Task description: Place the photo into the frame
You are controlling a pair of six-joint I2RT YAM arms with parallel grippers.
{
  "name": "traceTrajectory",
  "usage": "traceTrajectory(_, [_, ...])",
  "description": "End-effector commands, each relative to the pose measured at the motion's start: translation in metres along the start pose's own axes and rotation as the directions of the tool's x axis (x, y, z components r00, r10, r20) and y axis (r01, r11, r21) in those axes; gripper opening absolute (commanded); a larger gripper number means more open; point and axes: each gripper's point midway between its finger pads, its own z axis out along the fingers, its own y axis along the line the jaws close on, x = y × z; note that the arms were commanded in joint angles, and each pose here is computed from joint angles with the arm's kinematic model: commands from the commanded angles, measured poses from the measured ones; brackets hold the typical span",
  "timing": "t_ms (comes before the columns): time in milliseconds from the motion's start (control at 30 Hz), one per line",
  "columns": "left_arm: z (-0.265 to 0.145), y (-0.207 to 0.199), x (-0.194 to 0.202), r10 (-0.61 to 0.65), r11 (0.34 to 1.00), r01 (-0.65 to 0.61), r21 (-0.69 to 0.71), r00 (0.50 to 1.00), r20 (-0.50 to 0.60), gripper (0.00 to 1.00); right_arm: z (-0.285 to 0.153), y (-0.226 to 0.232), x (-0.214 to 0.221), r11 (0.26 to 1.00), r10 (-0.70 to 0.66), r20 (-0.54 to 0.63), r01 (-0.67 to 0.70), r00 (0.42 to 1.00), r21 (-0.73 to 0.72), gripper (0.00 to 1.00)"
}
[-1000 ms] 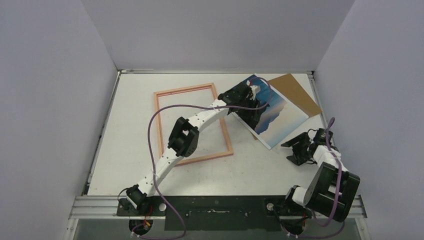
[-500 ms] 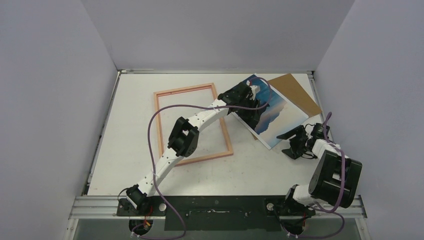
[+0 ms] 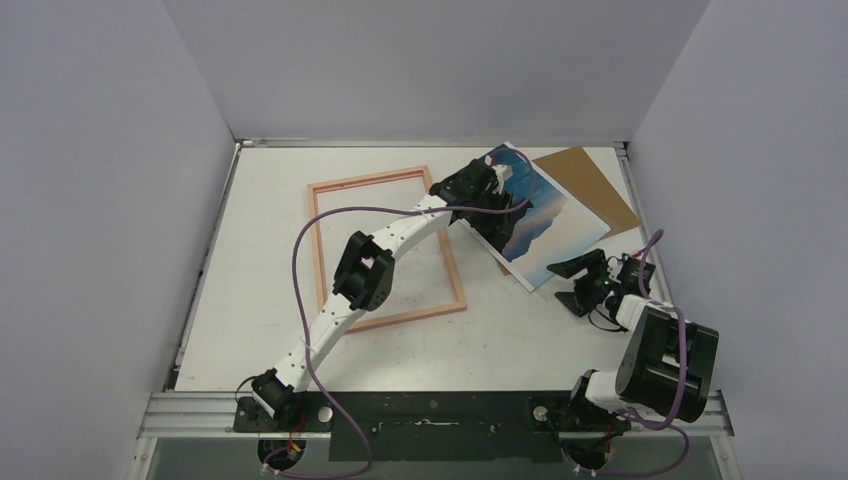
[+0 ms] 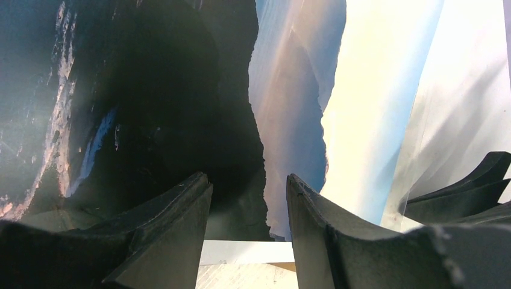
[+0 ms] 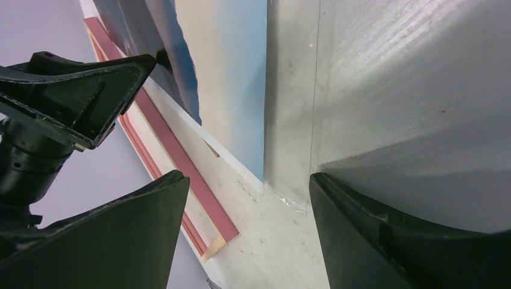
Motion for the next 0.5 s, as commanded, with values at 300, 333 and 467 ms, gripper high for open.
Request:
traceTrajectory(300, [0.029,0.072,0.097,-0.107,0.979,0.056,-0.197,0.961,-0.257,0.49,0.0,0.031,0.002,0.977,-0.057,0.045,0.065,0.997,-0.201,0.74])
traceTrajectory(333, [0.029,0.073,0.097,-0.108,0.979,0.057,-0.197,0.96,-0.257,0.49,-0.001,0.033,0.002,0.975,-0.059,0.048,0.068,0.997,-0.213,0.74])
traceTrajectory(467, [0.029,0.073,0.097,-0.109,0.979,0.059,-0.194,0.96,-0.258,0.49,0.0,0.032,0.002,0.977,-0.052,0.047,0.061,0.998,-0.205,0.63])
